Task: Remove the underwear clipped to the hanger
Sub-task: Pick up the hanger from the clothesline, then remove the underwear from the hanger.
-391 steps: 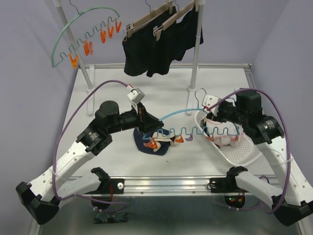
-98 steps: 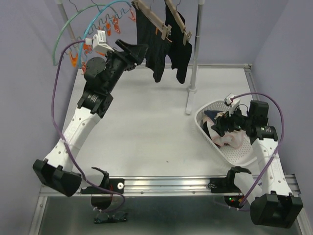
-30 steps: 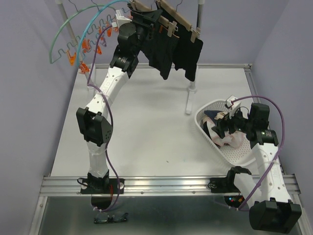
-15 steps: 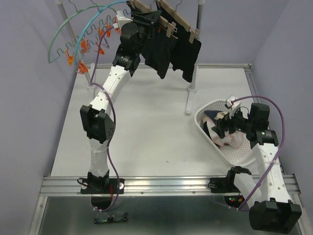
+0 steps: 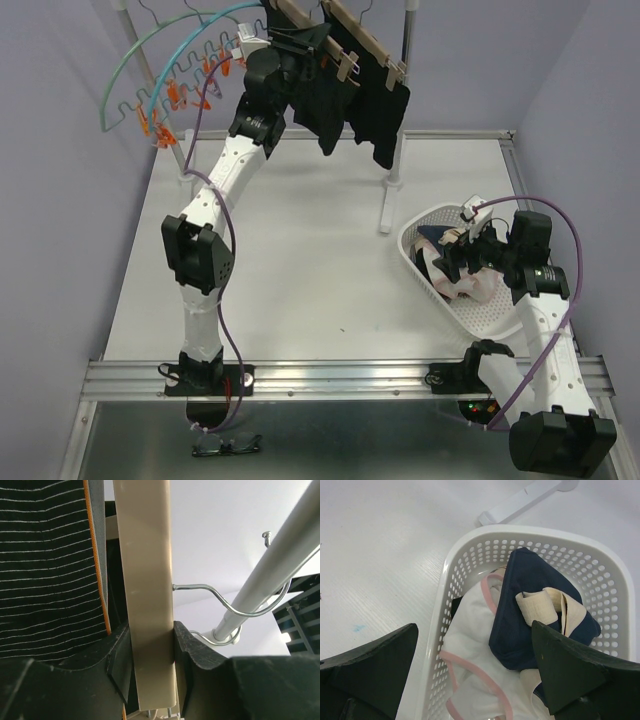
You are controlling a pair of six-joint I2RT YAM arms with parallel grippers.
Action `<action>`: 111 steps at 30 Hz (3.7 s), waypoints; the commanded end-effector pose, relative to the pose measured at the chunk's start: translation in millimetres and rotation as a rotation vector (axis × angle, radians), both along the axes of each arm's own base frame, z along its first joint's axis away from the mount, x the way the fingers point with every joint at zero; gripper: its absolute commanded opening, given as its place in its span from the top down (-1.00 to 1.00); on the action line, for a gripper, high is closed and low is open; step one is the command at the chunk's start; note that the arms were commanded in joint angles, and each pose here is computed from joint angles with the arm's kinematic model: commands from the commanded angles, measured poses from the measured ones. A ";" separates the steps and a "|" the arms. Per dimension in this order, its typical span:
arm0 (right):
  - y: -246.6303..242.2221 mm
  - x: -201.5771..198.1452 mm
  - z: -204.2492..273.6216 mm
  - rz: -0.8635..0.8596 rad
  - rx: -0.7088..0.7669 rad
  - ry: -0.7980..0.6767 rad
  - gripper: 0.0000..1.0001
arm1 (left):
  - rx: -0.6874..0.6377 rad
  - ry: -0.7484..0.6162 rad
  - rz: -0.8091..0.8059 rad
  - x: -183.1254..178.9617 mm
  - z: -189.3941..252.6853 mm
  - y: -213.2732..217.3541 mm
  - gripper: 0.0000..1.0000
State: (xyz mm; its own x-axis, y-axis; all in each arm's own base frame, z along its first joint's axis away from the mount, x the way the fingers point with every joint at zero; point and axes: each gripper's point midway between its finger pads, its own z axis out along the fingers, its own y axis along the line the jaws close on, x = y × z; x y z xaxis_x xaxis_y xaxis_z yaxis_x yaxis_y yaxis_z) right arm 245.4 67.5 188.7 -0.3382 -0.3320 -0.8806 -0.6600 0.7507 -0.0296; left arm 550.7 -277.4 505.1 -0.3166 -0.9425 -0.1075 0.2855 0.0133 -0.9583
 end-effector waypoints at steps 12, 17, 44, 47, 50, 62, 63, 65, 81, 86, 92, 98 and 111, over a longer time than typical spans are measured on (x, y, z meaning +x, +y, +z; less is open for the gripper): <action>-2.9 3.8 3.6 -0.007 -0.012 -0.043 -1.00 | -0.033 -0.255 -0.110 -82.3 96.7 13.7 0.77; -2.9 3.7 4.0 -0.007 -0.013 -0.044 -1.00 | -0.011 -0.257 -0.130 -92.8 92.0 13.6 0.76; 10.0 -10.4 9.9 0.098 -0.014 -0.134 -1.00 | 0.340 -0.262 -0.338 -251.0 -47.6 34.3 0.84; 16.3 -14.8 15.1 0.136 0.003 -0.158 -1.00 | 0.411 -0.248 -0.382 -275.2 -89.0 38.3 0.85; 22.8 -16.7 21.8 0.166 0.038 -0.156 -1.00 | 0.481 -0.234 -0.434 -296.2 -123.3 40.1 0.86; 70.8 18.4 124.3 0.313 0.292 0.094 -1.00 | 0.793 -0.284 -0.453 -329.6 -192.9 43.4 0.87; 76.5 24.1 129.7 0.292 0.304 0.135 -1.00 | 0.804 -0.282 -0.458 -331.1 -195.2 39.2 0.87; 116.0 22.4 129.7 0.364 0.282 0.208 -1.00 | 0.835 -0.272 -0.471 -333.7 -202.8 26.9 0.88; 153.1 77.6 223.9 -0.013 0.639 0.240 -1.00 | 0.850 -0.200 -0.514 -338.0 -217.2 -33.5 0.88; 150.4 84.9 201.7 -0.092 0.637 0.270 -1.00 | 0.838 -0.203 -0.534 -340.6 -217.0 -44.1 0.88; 160.5 84.2 175.9 -0.093 0.623 0.330 -1.00 | 0.837 -0.203 -0.552 -344.1 -216.9 -60.2 0.88; 164.5 84.2 158.3 -0.102 0.615 0.365 -0.78 | 0.839 -0.203 -0.568 -346.7 -218.4 -71.8 0.88; 168.8 88.4 144.8 -0.104 0.616 0.395 -0.13 | 0.838 -0.218 -0.580 -349.9 -213.1 -84.6 0.88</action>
State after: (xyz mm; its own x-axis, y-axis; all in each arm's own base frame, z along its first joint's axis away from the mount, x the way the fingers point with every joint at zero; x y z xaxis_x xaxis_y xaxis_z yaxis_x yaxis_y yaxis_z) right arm 327.5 231.6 323.9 -0.7074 0.2181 -0.6724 -0.4249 0.6290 0.6510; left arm 196.6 -352.1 239.7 -0.6654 -0.1609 -0.7289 0.5637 0.5318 -0.6320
